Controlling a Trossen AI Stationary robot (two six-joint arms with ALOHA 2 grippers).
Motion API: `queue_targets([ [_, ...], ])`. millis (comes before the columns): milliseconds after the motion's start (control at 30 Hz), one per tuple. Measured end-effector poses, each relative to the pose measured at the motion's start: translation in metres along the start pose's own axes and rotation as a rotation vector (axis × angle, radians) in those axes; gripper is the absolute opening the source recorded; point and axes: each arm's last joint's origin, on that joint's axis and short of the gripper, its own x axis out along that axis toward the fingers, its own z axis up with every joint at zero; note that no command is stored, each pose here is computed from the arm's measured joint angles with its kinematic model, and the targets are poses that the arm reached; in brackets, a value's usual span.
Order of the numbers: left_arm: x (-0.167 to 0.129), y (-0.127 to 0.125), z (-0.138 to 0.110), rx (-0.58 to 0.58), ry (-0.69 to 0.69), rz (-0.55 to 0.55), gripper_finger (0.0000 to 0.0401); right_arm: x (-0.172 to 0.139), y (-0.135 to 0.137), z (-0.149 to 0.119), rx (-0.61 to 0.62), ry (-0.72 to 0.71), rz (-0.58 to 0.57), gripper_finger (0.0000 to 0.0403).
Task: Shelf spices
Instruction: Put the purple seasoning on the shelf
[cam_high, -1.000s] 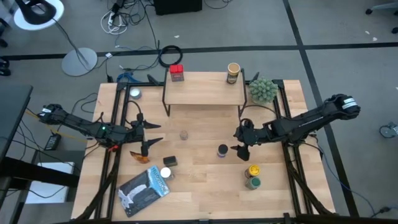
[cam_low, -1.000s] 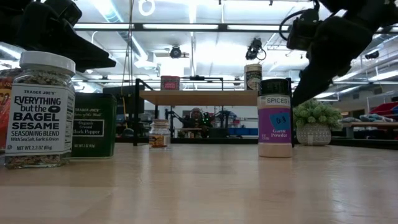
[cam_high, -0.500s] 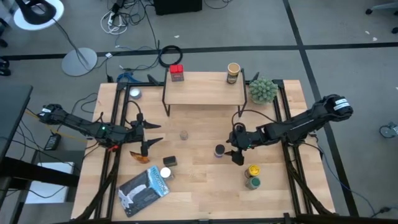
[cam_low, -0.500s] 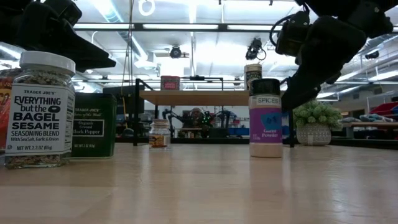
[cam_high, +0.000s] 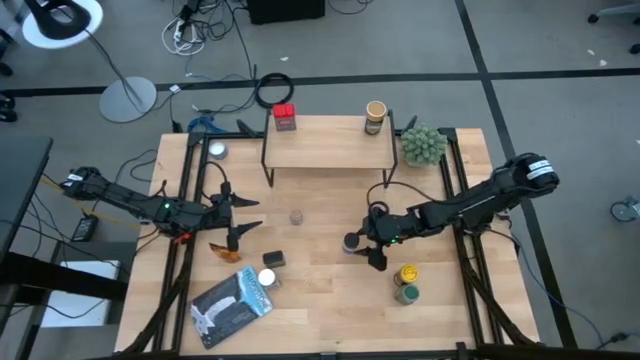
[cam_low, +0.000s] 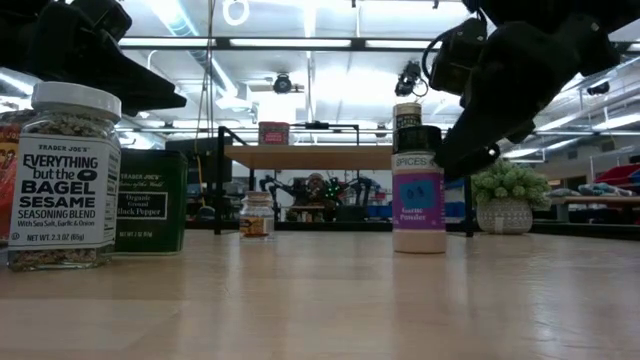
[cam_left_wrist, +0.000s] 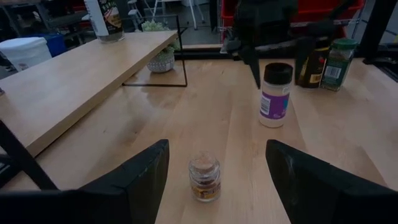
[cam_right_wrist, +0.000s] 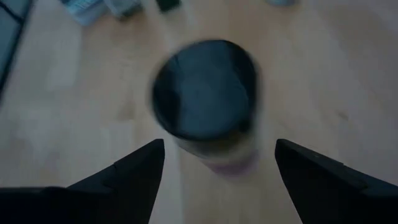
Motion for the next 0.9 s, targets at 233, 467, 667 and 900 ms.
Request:
queue_targets([
  [233,0.000,0.000,0.001,-0.005,-0.009,-0.001,0.0272,0.013,0.000,0.002,-0.061,-0.068,-0.012,0.0306],
  [467,0.000,0.000,0.001,-0.006,-0.010,-0.001,0.0272,0.026,-0.002,0.000,-0.051,-0.079,-0.019,0.0306],
  [667,0.000,0.000,0.001,-0.007,-0.012,-0.001,0.0272,0.029,0.000,0.006,-0.016,-0.123,-0.036,0.0304],
  [900,0.000,0.000,0.002,-0.007,-0.013,-0.001,0.0272,0.028,0.000,0.006,-0.019,-0.124,-0.048,0.0238],
])
